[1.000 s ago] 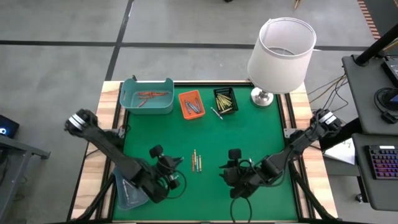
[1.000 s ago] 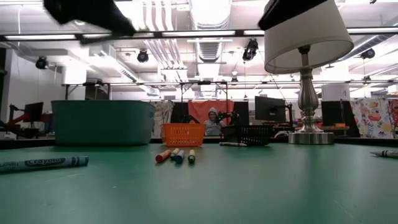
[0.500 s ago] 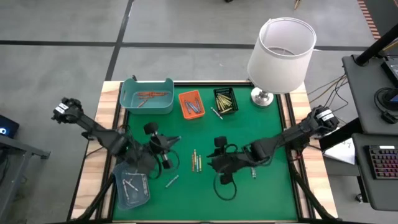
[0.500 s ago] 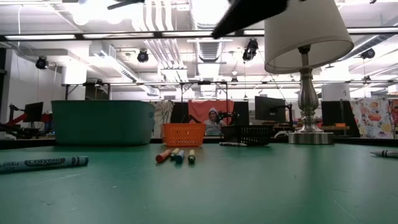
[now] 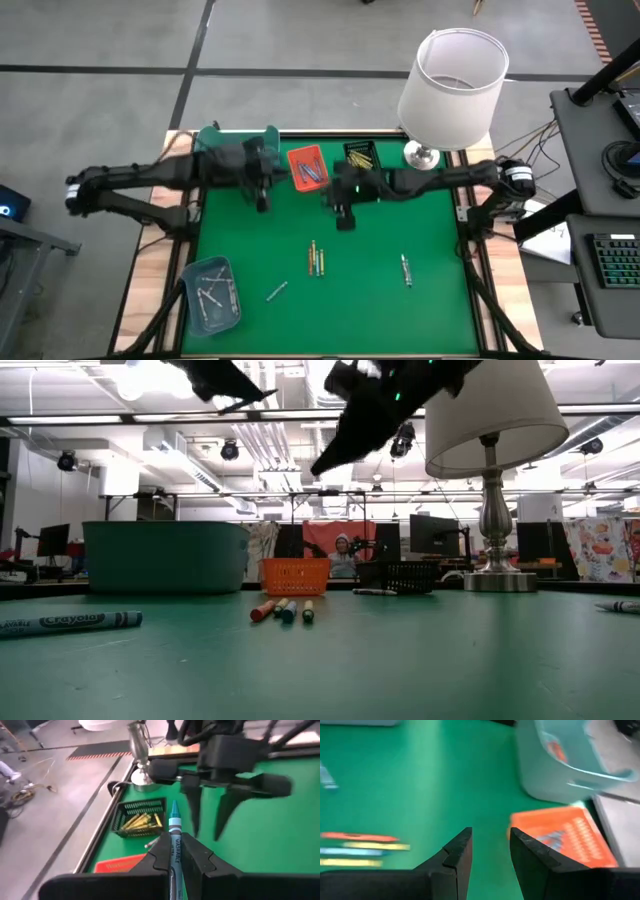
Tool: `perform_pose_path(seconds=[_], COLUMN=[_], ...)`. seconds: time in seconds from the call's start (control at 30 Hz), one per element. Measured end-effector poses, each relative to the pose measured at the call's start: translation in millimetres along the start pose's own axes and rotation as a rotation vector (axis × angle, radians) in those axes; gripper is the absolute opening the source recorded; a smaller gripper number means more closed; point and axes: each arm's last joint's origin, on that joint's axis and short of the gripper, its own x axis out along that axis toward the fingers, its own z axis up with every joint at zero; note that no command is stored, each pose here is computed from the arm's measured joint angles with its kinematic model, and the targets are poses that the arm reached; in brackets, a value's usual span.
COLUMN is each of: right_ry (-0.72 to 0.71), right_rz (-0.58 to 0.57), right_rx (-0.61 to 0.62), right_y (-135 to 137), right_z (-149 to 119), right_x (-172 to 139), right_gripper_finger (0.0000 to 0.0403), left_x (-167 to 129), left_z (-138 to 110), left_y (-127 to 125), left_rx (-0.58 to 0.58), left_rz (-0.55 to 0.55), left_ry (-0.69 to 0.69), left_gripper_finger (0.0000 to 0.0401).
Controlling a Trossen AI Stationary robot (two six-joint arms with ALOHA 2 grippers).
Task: Sort crayons
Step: Put the blue crayon into the orange bin
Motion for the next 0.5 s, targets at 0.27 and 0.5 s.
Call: perform_pose_path(seconds=[0.27,0.5], right_ry=[-0.032,-0.003], right_rz=[-0.084,-0.083], right_rx=[0.101,0.129], right_y=[-59.3,-61.6], right_z=[-28.6,-44.9], right_x=[3.1,6.6], right_gripper_finger=[0.0121,0.0121], left_x=[7.4,26.5], left_z=[-35.4,-42.4], left_y=[68.0,76.8], left_rx=[-0.156,-0.175], left_rz=[0.156,0.133], left_ry=[0.141,0.167], left_gripper_finger=[0.0000,0.0000])
